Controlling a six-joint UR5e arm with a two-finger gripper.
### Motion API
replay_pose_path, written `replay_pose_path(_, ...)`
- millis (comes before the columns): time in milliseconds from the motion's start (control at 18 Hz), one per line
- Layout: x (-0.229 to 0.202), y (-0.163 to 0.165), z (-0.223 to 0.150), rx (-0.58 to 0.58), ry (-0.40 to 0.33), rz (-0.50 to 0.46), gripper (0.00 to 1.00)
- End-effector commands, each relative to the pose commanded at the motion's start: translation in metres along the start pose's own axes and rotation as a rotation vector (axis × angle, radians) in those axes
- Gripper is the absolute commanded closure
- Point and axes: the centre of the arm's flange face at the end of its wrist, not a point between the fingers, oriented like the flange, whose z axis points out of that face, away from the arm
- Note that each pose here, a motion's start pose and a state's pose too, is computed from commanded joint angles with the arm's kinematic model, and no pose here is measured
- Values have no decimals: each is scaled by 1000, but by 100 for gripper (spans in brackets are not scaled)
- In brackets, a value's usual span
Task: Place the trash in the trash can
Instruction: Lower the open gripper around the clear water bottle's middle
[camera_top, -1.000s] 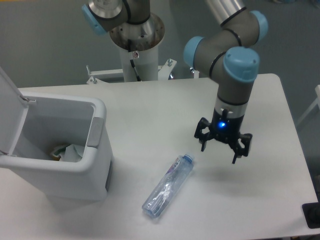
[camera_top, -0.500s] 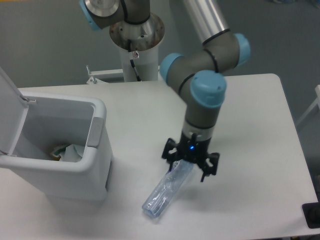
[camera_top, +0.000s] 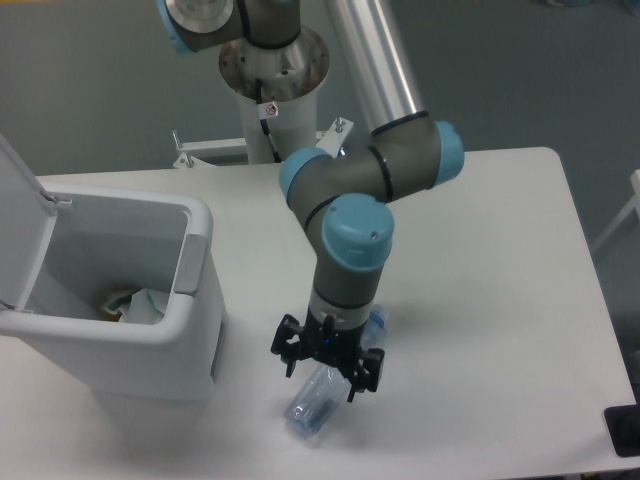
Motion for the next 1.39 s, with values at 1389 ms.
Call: replay_pose_path(1389,12,-26,63,-174,-143,78,28)
